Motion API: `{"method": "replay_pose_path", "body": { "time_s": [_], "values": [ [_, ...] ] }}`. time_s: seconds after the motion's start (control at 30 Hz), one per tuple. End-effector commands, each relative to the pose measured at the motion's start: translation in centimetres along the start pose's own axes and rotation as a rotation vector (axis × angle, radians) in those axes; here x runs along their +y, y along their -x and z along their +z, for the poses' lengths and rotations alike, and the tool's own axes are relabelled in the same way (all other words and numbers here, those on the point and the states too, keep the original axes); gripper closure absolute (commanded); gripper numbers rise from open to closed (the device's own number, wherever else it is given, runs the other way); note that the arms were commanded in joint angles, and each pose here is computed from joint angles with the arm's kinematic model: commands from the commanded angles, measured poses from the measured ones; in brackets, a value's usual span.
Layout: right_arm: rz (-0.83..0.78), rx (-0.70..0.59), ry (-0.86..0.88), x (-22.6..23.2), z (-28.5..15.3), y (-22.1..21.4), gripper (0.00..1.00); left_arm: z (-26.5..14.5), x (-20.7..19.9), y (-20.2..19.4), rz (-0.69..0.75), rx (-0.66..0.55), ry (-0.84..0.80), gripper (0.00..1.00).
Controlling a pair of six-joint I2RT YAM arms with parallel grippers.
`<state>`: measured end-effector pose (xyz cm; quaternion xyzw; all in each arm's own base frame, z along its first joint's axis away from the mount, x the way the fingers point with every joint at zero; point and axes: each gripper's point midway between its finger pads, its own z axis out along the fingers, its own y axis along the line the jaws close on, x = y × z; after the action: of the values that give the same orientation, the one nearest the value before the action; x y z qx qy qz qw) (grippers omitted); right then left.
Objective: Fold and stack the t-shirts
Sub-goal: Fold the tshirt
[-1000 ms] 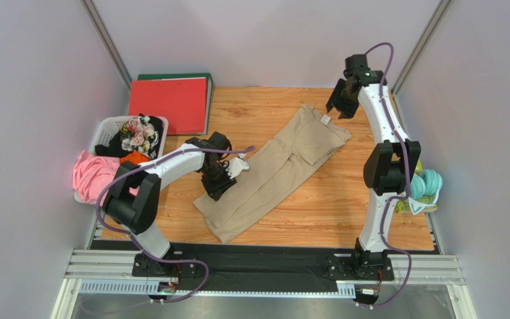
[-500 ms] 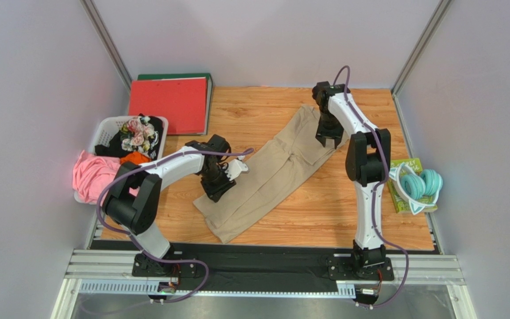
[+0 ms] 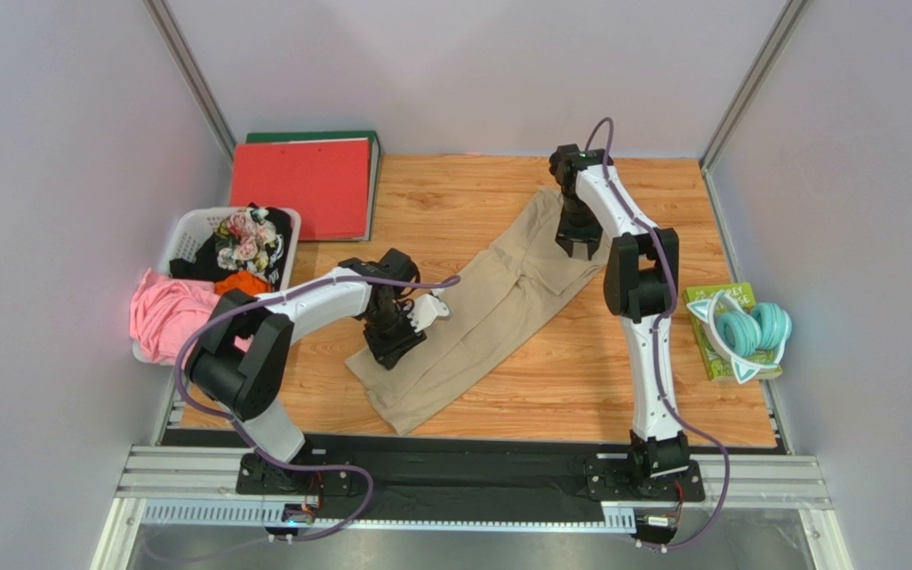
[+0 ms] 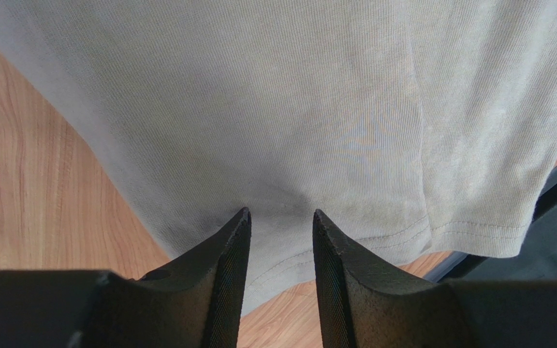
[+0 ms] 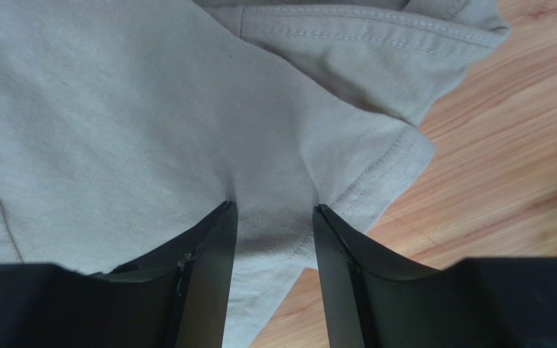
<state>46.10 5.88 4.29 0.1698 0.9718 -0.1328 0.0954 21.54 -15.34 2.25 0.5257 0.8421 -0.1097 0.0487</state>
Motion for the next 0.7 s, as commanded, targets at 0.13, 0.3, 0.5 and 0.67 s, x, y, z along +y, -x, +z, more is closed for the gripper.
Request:
{"method": "replay_pose_path", "body": {
  "time_s": [0.13,0.3,0.5,0.67],
  "values": [
    [-0.002,0.057,0.031,0.6,1.6,-0.2,0.52,0.5,-0.7,0.3,-0.008,-0.005,-0.038,0.56],
    [0.008,0.065,0.063,1.1,2.2,0.1,0.51,0.8,-1.3,0.8,0.006,-0.012,-0.064,0.56],
    [0.026,0.079,0.141,2.3,3.1,0.8,0.51,1.6,-2.9,1.9,0.044,0.001,-0.126,0.56],
    [0.028,0.087,0.244,4.0,3.9,1.6,0.50,2.4,-4.5,2.6,0.083,0.019,-0.177,0.56]
  ]
}}
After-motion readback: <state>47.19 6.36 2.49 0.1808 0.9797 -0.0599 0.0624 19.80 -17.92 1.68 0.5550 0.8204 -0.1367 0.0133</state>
